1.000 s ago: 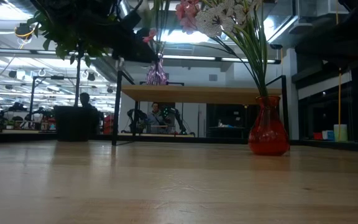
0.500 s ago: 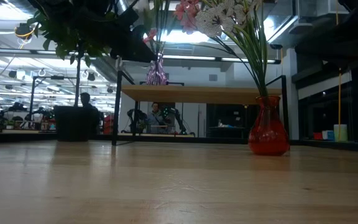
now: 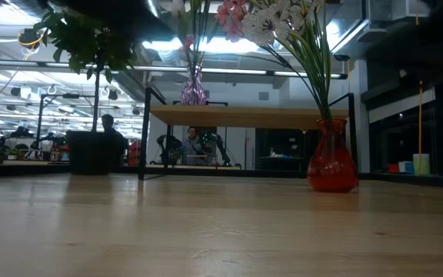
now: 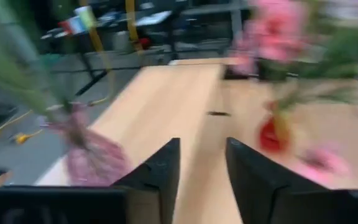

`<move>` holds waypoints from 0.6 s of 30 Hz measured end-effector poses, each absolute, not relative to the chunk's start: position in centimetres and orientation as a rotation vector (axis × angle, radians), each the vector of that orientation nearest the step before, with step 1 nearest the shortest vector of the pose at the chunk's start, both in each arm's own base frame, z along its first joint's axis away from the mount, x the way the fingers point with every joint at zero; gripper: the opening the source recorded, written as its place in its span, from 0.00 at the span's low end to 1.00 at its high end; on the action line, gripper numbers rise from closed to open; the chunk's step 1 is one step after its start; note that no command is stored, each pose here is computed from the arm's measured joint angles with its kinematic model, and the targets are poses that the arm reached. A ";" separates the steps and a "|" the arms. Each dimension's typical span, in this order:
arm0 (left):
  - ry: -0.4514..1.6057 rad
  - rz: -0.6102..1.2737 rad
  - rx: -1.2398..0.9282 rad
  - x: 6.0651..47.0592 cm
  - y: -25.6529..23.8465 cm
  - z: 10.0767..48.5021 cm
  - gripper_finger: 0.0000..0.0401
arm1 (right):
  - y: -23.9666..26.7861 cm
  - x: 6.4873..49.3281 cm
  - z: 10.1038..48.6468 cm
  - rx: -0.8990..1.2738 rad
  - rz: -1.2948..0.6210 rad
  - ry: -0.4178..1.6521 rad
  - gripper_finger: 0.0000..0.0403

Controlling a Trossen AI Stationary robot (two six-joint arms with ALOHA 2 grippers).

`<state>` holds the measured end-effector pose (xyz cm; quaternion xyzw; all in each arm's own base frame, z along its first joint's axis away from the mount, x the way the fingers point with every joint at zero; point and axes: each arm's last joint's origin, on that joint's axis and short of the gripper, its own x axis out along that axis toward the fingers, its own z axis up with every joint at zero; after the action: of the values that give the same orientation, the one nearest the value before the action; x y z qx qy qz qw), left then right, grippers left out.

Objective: Pick and place flowers into a vace then onto a shelf
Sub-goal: Put the red vase on the shelf

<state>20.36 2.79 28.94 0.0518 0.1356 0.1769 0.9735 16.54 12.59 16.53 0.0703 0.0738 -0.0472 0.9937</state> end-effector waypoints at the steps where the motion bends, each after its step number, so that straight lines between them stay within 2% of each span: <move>1: 0.275 0.326 0.116 20.0 2.0 28.8 0.27 | 12.8 16.6 16.7 0.130 -0.079 0.147 0.00; 8: 0.216 0.147 0.054 17.1 -1.8 26.7 0.02 | 14.5 16.3 17.8 0.063 -0.002 0.141 0.00; 15: 0.155 0.030 0.034 15.4 -3.6 24.0 0.01 | 15.1 15.7 17.8 0.099 0.030 0.147 0.00; 18: 0.149 0.044 0.048 14.8 -3.8 22.8 0.01 | 15.0 15.7 17.6 0.115 0.013 0.157 0.00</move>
<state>14.77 -3.79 22.77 0.0241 0.0746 0.0218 0.9967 15.72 14.98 17.62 0.0575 0.0784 0.0063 0.9952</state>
